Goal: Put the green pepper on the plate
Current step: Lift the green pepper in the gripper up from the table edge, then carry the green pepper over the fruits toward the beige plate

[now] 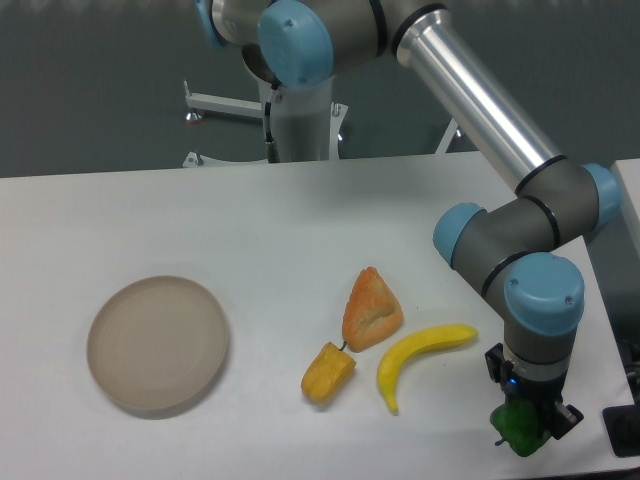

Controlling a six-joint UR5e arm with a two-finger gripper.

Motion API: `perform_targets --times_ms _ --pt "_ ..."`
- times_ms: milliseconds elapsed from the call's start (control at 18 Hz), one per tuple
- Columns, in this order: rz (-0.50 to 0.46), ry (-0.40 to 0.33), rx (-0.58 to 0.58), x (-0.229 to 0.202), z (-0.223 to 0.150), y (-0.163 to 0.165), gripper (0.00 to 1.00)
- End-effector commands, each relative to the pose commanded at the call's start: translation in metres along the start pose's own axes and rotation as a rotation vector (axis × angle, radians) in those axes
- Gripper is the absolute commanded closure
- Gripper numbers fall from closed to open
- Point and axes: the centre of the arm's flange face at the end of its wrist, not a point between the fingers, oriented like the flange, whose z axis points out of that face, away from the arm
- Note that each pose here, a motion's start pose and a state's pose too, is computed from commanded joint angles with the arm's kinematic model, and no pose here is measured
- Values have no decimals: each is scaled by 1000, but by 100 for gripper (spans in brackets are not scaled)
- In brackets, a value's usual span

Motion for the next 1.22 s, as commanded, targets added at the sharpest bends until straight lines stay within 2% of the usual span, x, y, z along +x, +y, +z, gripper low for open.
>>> perform_targets --times_ms 278,389,667,889,1222 --pt "-12 9 21 2 -3 -3 66" --pt "-9 21 41 10 -7 -20 66" --pt "-54 108 102 30 -36 -32 66" --pt "-132 154 141 69 -73 -72 66" --pt "-235 256 138 160 -134 -155 66"
